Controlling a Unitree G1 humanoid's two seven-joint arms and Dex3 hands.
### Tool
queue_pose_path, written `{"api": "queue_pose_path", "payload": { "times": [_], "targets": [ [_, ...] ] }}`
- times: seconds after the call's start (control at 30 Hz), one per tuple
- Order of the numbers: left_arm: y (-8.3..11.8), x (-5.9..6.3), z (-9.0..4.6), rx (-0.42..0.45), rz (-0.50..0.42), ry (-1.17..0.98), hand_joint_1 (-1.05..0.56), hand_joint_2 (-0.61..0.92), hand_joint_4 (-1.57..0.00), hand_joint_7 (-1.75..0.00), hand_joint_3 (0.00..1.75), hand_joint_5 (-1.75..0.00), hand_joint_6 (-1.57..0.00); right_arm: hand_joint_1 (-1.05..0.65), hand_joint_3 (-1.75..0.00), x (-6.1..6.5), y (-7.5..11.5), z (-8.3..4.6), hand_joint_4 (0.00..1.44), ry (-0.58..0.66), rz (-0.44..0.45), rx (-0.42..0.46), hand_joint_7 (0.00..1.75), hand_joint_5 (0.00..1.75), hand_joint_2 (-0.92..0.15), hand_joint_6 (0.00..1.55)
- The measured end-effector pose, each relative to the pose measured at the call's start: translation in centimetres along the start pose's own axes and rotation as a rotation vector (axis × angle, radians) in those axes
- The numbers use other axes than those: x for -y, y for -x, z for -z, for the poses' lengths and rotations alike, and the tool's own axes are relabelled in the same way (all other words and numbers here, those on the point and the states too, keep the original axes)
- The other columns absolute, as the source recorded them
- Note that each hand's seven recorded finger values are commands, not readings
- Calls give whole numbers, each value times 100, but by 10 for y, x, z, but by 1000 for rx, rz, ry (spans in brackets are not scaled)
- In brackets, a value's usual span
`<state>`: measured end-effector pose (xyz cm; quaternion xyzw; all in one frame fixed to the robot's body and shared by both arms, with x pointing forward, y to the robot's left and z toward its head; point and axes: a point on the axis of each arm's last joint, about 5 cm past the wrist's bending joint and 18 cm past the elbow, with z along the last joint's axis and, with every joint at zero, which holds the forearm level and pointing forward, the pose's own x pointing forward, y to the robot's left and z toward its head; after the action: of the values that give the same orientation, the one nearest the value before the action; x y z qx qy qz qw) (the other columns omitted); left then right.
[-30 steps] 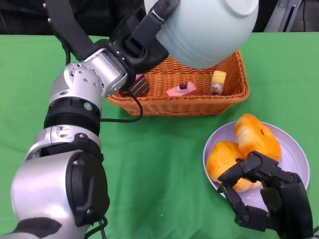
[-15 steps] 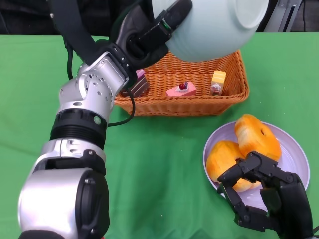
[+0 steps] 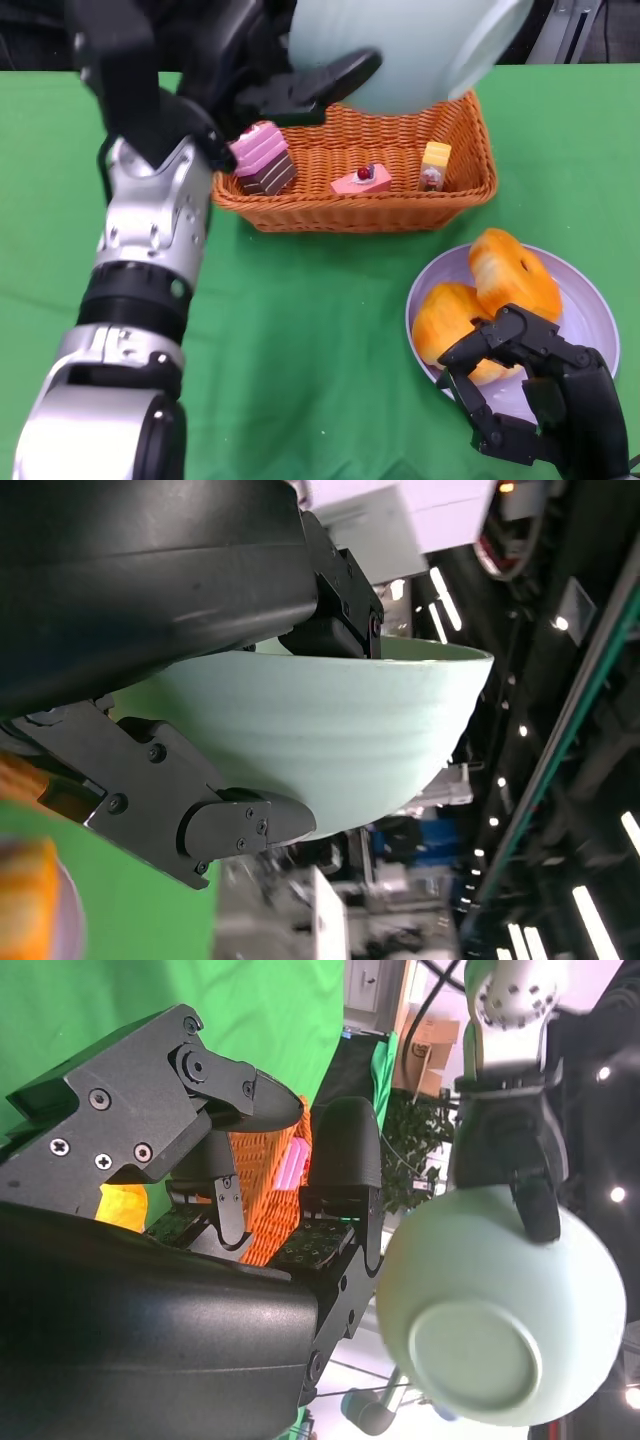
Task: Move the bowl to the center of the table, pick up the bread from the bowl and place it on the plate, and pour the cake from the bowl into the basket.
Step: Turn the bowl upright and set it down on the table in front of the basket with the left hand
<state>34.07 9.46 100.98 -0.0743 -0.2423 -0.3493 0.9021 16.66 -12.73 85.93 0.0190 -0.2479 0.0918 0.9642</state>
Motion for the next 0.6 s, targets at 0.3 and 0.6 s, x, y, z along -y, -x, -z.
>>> {"api": "queue_pose_path", "payload": {
  "times": [0.3, 0.6],
  "targets": [
    [23, -6, -5, 136, -9, -192, -20, 74, -68, -145, 84, -174, -68, -14, -92, 3, 0, 0, 77, 10, -3, -1, 116, 133, -52, 71],
    [42, -10, -7, 225, 20, -426, -18, 85, -67, -152, 70, -175, -62, -15, -90, 3, 0, 1, 78, 9, -5, -2, 116, 132, -53, 71]
  ]
}}
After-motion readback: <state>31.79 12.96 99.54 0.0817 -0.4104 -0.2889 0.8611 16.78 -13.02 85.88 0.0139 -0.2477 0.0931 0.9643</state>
